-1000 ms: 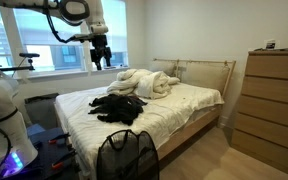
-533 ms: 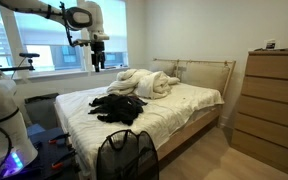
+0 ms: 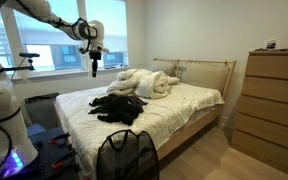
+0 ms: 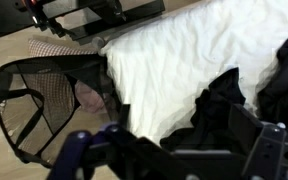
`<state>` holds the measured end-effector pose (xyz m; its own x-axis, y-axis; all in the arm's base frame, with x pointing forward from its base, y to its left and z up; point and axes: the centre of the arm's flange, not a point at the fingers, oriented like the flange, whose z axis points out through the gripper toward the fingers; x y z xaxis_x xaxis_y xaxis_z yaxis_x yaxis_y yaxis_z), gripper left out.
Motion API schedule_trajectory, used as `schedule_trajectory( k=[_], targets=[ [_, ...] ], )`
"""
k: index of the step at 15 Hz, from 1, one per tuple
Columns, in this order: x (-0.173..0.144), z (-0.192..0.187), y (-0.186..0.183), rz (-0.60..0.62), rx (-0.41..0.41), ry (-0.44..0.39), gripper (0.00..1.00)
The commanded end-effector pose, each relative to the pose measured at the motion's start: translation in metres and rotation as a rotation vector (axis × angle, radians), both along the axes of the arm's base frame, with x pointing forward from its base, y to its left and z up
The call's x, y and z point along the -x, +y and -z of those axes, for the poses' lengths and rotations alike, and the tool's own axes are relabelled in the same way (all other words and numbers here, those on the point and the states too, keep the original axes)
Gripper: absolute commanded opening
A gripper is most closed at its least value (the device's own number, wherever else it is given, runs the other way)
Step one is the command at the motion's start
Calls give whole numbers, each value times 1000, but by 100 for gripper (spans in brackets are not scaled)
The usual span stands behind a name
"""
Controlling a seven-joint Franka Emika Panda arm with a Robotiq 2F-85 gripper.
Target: Pick up the pink shirt and throw it in the laundry bag
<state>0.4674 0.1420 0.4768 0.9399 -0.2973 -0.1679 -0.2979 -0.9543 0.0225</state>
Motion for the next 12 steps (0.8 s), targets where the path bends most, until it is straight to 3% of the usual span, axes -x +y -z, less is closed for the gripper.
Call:
schedule_trajectory(
  k=[1,2,12],
  targets=[
    [-28,12,32,-115,-2,103,100],
    [-8,13,19,-62,-2,50,100],
    [-20,23,33,-90,-4,90,100]
  ],
)
